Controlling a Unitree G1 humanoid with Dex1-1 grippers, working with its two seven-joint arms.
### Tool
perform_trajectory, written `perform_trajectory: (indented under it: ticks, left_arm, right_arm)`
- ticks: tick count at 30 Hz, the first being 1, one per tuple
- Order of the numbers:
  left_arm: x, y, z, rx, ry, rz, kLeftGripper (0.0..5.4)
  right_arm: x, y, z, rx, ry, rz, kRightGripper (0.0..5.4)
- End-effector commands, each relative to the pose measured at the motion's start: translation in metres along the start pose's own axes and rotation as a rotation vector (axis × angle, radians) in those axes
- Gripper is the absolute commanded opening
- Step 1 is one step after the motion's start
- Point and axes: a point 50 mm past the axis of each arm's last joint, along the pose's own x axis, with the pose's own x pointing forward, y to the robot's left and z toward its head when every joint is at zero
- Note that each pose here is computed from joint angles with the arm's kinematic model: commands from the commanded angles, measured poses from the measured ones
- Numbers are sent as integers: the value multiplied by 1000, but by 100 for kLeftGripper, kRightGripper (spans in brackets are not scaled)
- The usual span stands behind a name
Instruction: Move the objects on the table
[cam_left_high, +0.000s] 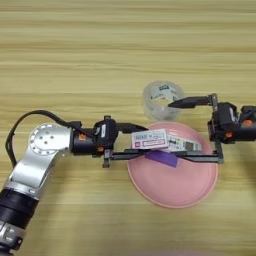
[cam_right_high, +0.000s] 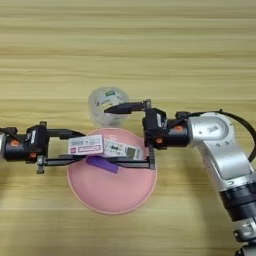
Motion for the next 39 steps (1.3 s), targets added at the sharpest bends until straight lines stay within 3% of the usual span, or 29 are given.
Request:
perform_trajectory:
  ticks: [1, 6, 35, 39]
  left_arm:
    - [0, 4, 5, 27, 12, -20, 204]
    - [1, 4, 6, 31, 12, -22, 204]
    - [0, 5, 3, 32, 21, -20, 204]
    - [0, 5, 3, 32, 22, -18, 203]
  right_arm:
    - [4, 4, -2, -18, 26, 24, 540]
    - [6, 7, -5, -20, 40, 32, 540]
    - [19, 8, -16, -13, 51, 24, 221]
    - [19, 8, -16, -14, 50, 23, 210]
